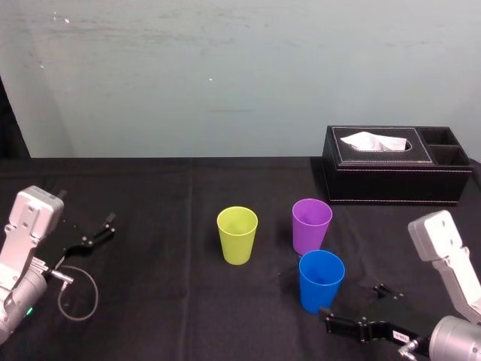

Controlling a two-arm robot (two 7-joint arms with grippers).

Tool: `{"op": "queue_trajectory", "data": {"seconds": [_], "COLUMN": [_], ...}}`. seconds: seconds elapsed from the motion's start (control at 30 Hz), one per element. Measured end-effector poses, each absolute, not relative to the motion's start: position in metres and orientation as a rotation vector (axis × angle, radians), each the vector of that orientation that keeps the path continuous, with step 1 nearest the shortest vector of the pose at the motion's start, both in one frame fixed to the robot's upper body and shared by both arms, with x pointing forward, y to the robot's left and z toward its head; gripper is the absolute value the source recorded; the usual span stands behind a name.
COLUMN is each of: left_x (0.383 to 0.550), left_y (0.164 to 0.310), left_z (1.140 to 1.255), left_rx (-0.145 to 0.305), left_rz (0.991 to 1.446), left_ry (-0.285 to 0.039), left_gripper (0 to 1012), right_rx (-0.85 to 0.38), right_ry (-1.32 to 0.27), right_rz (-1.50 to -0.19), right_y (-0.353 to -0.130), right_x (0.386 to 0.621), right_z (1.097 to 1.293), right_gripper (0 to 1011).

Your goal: Stack the three plastic cups sequentially using one hand.

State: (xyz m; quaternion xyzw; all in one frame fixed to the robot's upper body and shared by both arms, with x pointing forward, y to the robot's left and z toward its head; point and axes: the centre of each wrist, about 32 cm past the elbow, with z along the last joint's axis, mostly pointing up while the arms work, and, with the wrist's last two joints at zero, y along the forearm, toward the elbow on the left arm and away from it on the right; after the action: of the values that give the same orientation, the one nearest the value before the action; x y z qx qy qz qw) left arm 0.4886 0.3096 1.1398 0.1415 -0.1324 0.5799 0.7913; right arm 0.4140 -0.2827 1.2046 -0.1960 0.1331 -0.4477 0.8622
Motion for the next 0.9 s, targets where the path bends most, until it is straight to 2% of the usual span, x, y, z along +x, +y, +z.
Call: {"op": "queue_trajectory", "data": {"seconds": [0.33,0.9], "left_x": [0.489,0.489], "left_y": [0.310,0.310], "left_z": [1.140,1.140], "left_rx": [0.304,0.304], "left_rz": [1.248,1.248], "left_ry": [-0.285,-0.285], "left_gripper": [1000,1000], "right_rx": [-0.418,-0.478], "right_ry": [0.295,0.211], "right_rz": [-0.931,-0.936], "right_y": [-0.273,-0.253], "right_x": [0.424,0.439], "right_z": [1.196,1.185], "right_gripper": [1002,1002]}}
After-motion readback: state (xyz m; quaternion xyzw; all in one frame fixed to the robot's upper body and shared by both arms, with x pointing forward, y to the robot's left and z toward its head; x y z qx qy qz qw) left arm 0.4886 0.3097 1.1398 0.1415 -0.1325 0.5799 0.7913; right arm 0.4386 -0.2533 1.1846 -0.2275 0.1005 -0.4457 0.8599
